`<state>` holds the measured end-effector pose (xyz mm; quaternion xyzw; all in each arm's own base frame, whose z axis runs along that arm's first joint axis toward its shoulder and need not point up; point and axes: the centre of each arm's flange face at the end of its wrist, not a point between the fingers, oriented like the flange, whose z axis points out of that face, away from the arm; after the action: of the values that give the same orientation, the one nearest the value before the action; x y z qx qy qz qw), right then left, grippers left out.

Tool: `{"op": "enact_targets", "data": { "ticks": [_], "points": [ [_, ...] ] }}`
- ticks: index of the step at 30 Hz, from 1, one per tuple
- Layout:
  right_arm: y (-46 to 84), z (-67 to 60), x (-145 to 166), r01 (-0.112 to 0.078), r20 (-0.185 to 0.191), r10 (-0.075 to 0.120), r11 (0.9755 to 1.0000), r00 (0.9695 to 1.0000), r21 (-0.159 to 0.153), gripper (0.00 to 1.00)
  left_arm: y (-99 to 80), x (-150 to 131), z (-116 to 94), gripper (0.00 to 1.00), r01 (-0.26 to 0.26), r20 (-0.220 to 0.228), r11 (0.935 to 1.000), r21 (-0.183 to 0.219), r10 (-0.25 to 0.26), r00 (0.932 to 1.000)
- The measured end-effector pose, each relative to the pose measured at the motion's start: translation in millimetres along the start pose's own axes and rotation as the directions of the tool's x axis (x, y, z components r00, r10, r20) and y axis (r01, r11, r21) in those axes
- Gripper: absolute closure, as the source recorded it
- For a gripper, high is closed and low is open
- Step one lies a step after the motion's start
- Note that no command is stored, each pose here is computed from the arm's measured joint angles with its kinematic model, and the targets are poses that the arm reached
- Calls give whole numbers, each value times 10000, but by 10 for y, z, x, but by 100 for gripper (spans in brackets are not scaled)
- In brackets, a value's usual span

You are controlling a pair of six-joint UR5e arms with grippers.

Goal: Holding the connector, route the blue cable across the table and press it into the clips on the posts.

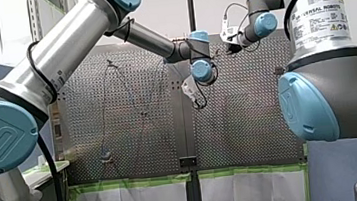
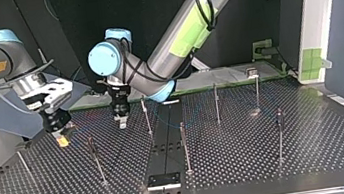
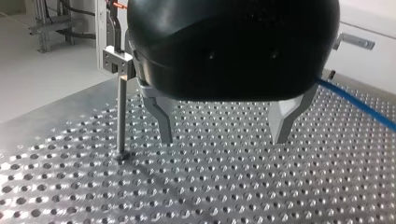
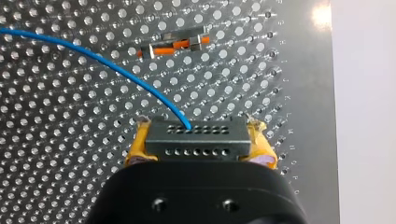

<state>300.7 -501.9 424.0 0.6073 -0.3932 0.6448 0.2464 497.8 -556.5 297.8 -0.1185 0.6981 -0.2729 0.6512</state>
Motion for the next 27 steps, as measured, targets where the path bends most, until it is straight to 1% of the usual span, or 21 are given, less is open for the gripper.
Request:
{"op": "enact_targets", "data": {
  "ticks": [1,3,4,5,6,8,12,14,18,23,25,27],
  "points": [
    [-4,-1,1,-1,2,1,10000,10000,6,100,8,-3,0,0,-23,37,10000,-65,24,10000],
    [-7,-2,3,-4,1,4,10000,10000,13,100,24,-12,-2,45,-70,113,9997,-220,73,9999],
    [-8,-2,2,-5,2,5,10000,10000,14,100,32,-14,-5,45,-107,128,9995,-293,111,9999],
    [-9,-3,2,-7,3,7,10000,10000,16,100,40,-15,-10,62,-159,136,9992,-368,164,9998],
    [-9,-3,3,-9,2,9,10000,10000,16,100,47,-16,-19,62,-248,147,9986,-470,255,9996],
    [-10,-2,6,-8,-7,8,10000,10000,20,100,54,-19,-32,100,-395,178,9973,-611,407,9990],
    [-14,2,24,4,-40,-4,10000,10000,36,100,59,-40,-59,100,-655,308,9938,-902,686,9972],
    [-15,6,42,13,-71,-13,10000,10000,44,100,48,-60,-73,100,-691,412,9925,-1012,736,9964],
    [-13,18,103,17,-176,-16,10000,9998,53,100,-28,-197,-102,100,-577,892,9918,-1142,680,9937],
    [18,26,149,4,-262,-4,10000,9997,11,100,-64,-300,-101,100,-347,1416,9908,-1311,533,9885],
    [19,29,153,3,-272,-3,10000,9996,12,100,-94,-324,-101,100,-280,1560,9916,-1259,477,9866],
    [17,32,151,2,-270,-2,10000,9996,18,100,-138,-332,-99,100,-209,1653,9940,-1074,386,9855]
  ]
}}
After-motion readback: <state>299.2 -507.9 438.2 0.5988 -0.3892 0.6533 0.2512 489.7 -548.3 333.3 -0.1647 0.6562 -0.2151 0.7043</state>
